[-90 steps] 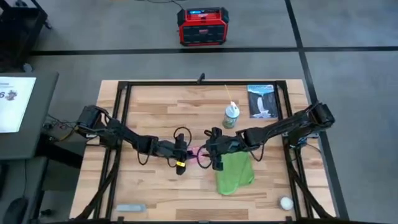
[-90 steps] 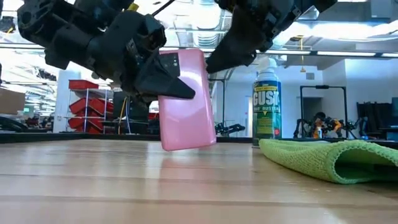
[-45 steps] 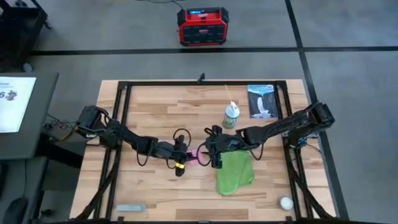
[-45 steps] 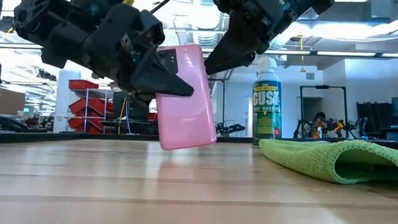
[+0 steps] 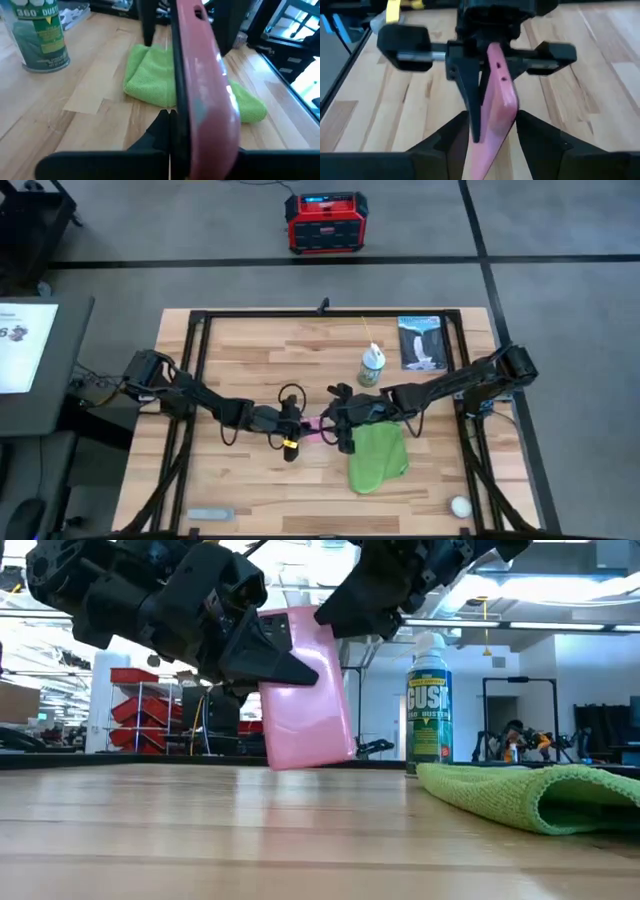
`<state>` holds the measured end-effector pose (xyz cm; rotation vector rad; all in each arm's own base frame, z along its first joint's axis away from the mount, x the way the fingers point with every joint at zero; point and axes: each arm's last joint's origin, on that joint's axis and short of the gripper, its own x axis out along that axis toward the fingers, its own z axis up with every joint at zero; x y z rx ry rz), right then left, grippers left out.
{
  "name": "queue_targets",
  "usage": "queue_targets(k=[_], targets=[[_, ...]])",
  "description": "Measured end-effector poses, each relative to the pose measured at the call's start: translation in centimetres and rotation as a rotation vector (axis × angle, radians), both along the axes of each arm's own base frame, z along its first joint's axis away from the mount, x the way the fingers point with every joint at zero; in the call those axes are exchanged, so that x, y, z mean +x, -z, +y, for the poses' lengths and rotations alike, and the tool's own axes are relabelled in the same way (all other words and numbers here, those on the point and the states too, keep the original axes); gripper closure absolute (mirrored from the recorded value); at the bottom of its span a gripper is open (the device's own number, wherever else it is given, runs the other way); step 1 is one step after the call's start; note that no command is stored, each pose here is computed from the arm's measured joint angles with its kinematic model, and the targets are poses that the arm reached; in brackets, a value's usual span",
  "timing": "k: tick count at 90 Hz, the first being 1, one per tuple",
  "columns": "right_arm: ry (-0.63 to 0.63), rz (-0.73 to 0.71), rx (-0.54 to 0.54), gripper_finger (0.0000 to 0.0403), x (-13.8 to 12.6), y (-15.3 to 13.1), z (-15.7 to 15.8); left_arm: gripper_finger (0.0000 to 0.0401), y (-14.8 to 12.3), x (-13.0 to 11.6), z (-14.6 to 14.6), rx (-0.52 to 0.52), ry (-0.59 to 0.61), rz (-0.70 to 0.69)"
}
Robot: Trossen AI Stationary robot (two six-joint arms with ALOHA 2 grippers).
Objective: Apply microfiber cloth
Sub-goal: Spray the back of the pink phone using the white spray bottle
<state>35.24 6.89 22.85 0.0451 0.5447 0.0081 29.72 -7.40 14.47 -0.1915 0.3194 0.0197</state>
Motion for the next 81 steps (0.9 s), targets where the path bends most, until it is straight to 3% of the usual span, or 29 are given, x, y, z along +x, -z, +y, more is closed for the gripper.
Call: queue_targets(k=[23, 81], targets=[[-0.024, -0.007, -0.055, 0.0385, 0.11, -0.05, -0.39, 0.0399, -0.18, 0.03, -0.08, 0.018, 0.01, -0.02], [0.026, -0.002, -0.138, 0.0386, -0.19, -0.09, 0.37, 0.039, -0.97, 0.01, -0.53, 0.004, 0.041, -0.062]])
